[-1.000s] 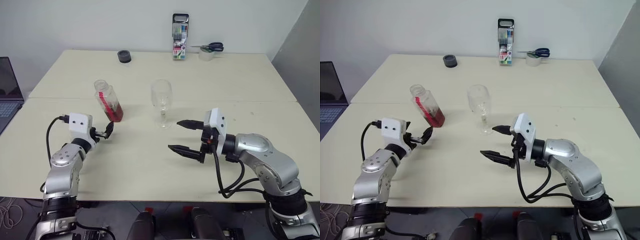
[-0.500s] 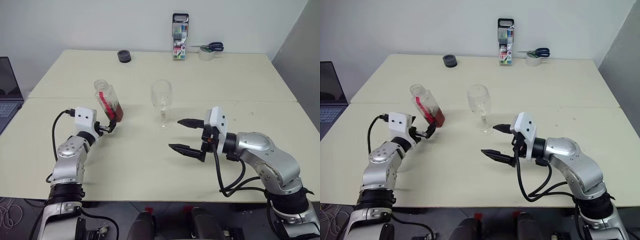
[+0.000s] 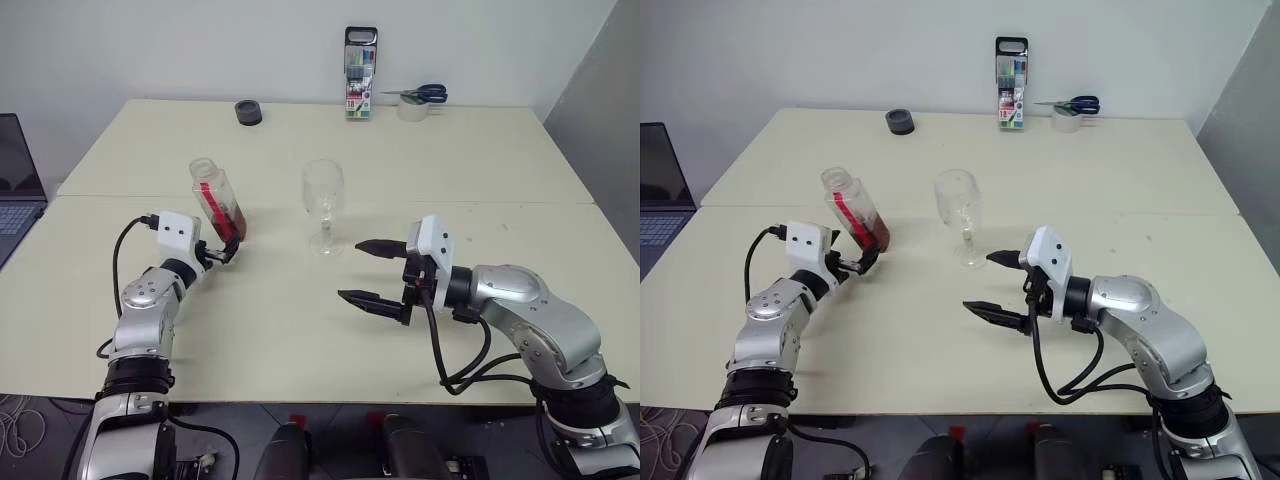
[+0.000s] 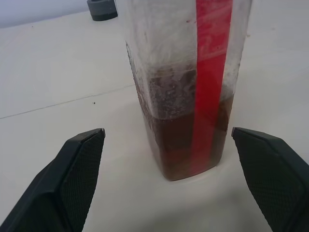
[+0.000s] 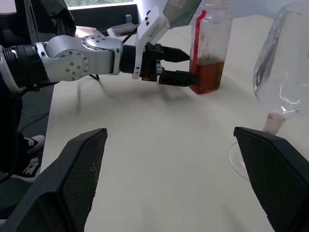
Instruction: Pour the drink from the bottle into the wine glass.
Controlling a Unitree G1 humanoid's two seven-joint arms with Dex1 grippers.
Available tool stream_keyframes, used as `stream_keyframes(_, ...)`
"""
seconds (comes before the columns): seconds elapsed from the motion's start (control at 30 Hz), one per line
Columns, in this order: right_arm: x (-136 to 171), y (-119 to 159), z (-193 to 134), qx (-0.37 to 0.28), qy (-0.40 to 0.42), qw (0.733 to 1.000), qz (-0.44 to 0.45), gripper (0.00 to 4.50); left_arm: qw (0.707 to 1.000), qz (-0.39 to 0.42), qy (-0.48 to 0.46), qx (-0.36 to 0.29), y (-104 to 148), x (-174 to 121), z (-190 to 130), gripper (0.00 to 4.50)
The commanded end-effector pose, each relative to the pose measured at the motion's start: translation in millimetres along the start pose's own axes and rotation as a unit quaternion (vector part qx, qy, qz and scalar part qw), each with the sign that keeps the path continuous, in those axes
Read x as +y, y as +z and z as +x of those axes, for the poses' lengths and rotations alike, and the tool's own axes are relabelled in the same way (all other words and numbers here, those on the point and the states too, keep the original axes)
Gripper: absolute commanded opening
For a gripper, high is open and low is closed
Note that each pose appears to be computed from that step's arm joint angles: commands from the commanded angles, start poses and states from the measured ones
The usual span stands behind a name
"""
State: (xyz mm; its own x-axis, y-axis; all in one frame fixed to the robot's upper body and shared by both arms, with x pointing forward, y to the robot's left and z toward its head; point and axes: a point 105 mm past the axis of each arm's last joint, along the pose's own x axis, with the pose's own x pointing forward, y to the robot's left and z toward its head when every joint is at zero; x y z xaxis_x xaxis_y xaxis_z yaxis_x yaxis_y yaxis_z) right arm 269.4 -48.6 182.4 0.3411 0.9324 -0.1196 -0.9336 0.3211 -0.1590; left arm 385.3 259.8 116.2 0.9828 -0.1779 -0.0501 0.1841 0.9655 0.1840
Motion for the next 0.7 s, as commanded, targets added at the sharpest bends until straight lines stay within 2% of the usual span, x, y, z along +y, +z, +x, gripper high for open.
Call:
stream_keyframes(0.03, 5.5, 15.1, -0.4, -0.017, 0.011, 0.999, -0.030, 4.48, 1.000, 0.009, 0.006, -0.029, 15.0, -1.5, 3.7, 4.50)
stream_keyframes(0.33, 7.1, 15.6, -1.9, -0.015, 0.020, 0.999, -0.033, 4.48, 0.999, -0.004, 0.007, -0.040, 18.4, -10.7, 9.1, 4.50)
stream_keyframes(0.7, 7.1, 15.5, -0.3, -0.015, 0.020, 0.999, -0.035, 4.48, 0.998, -0.010, 0.037, -0.052, 29.4, -4.9, 19.4, 4.50)
